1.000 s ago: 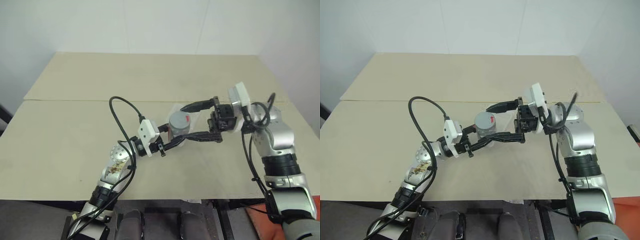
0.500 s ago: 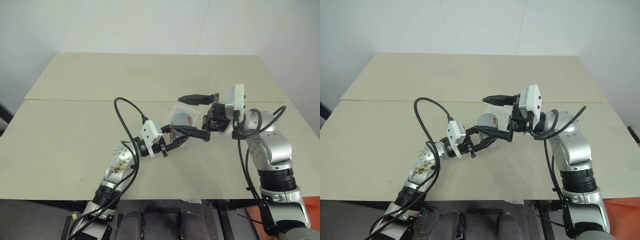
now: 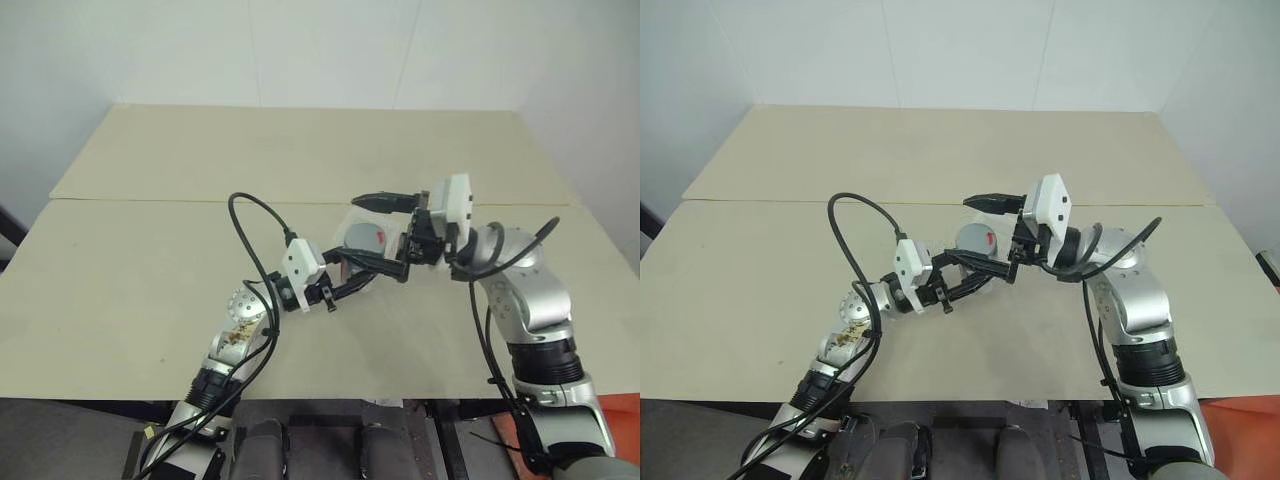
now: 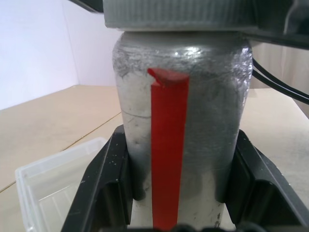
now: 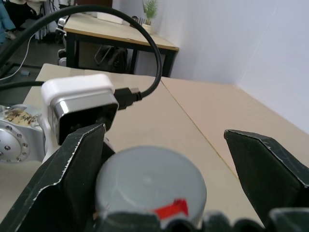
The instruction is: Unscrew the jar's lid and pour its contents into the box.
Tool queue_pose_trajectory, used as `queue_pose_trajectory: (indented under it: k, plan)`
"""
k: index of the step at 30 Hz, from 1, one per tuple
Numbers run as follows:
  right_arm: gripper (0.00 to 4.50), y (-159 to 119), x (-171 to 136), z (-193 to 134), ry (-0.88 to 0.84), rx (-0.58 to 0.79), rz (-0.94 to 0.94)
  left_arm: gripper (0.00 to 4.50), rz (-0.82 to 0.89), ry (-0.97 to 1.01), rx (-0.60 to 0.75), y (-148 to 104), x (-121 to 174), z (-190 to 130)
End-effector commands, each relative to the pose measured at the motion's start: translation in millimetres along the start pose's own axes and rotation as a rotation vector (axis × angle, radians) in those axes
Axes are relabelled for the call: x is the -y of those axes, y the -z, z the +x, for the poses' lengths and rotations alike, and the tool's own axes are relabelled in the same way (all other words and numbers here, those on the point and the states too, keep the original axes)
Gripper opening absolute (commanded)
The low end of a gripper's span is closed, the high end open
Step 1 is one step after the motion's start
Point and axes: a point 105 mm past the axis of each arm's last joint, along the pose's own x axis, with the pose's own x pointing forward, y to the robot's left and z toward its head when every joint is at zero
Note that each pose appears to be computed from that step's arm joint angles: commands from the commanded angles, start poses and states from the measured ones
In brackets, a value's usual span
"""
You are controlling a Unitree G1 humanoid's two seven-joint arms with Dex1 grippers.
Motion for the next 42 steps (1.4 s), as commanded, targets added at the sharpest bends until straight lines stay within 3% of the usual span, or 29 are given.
queue_pose_trajectory:
  k: [1,18,26,32,42]
  plan:
    - [4.48,-14,5,-10,0.041,0.026,-0.049,2.02,0.03,0.001,0.04,-10,-1,-1]
    - [4.48,-10,8,-43,0.13,-0.032,-0.046,2.02,0.031,-0.005,0.038,-9,-4,-5]
    - [4.48,-13,-7,-48,0.071,-0.055,-0.041,2.02,0.033,-0.004,0.028,-6,-3,-7]
    - [4.48,-25,-19,-29,0.043,-0.002,-0.057,2.02,0.035,0.002,0.034,-7,-2,-3]
    - [4.48,-26,-14,10,0.083,0.046,-0.085,2.02,0.042,0.014,0.043,-9,0,1]
